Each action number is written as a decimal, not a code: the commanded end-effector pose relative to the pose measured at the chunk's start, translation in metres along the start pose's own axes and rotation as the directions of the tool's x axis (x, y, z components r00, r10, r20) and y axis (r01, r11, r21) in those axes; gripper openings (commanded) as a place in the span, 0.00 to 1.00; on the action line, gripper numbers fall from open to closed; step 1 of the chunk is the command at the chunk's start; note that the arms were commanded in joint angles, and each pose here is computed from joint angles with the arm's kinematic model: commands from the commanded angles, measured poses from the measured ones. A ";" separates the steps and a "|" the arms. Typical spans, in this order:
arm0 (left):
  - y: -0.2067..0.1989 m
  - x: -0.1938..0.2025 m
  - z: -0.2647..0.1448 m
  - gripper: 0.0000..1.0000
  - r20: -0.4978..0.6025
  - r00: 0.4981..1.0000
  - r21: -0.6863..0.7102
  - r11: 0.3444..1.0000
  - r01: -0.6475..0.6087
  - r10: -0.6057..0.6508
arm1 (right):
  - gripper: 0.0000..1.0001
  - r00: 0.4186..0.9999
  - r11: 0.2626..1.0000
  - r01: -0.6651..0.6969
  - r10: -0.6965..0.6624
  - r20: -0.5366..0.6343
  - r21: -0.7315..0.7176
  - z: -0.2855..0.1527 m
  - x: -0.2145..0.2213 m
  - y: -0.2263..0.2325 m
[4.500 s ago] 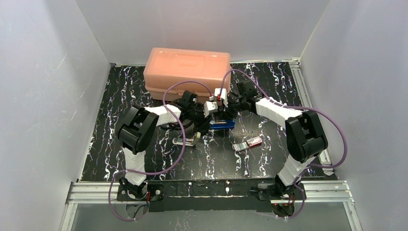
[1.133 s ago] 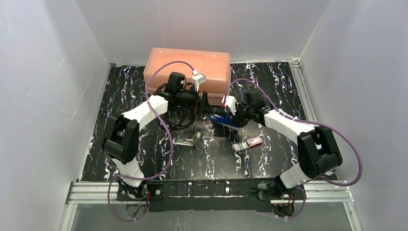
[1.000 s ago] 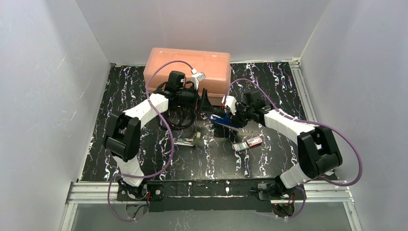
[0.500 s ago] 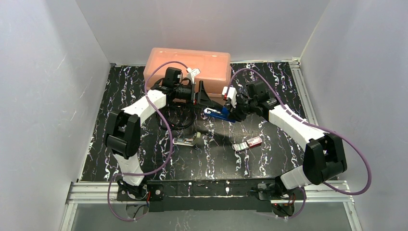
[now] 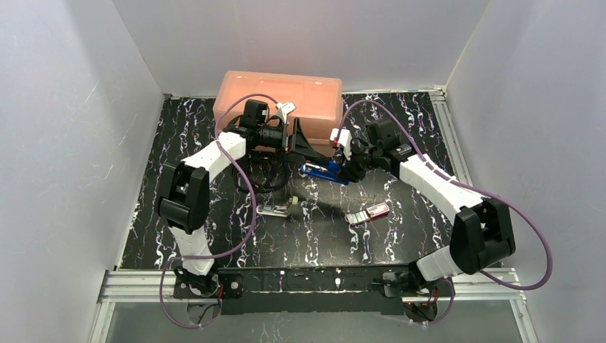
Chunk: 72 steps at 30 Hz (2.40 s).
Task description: Load the staples into the stapler
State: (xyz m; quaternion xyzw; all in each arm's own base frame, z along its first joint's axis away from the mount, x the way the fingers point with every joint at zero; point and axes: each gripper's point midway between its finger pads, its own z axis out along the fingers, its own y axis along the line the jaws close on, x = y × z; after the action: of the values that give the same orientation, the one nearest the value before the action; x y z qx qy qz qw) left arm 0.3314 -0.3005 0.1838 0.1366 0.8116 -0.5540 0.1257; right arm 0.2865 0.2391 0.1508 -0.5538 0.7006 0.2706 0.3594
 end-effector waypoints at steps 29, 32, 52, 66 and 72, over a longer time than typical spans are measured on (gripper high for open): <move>0.016 -0.012 -0.034 0.96 0.038 0.985 -0.115 0.980 -0.165 0.170 | 0.02 0.989 0.989 0.115 -0.106 -0.100 0.091 0.032 0.063 -0.027; 0.016 -0.009 -0.035 0.96 0.035 0.982 -0.119 0.976 -0.181 0.186 | 0.04 0.987 0.991 0.116 -0.108 -0.117 0.063 0.040 0.075 -0.024; 0.014 0.000 -0.041 0.96 0.021 0.969 -0.127 0.962 -0.243 0.248 | 0.57 0.983 1.000 0.030 -0.030 -0.181 -0.003 0.058 0.099 -0.025; 0.017 0.001 -0.040 0.95 0.010 0.970 -0.124 0.963 -0.238 0.241 | 0.32 0.986 0.999 0.036 -0.038 -0.159 -0.019 0.058 0.085 -0.028; 0.019 0.004 -0.038 0.95 0.005 0.975 -0.124 0.967 -0.221 0.224 | 0.07 0.987 0.999 0.033 -0.036 -0.158 -0.025 0.059 0.087 -0.027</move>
State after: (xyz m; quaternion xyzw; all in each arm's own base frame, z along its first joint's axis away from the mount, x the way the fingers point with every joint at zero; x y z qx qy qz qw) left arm 0.3395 -0.2604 0.1647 0.2070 0.8290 -0.4814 0.1954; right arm 0.3067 0.2205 0.0374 -0.5875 0.7239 0.2175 0.2889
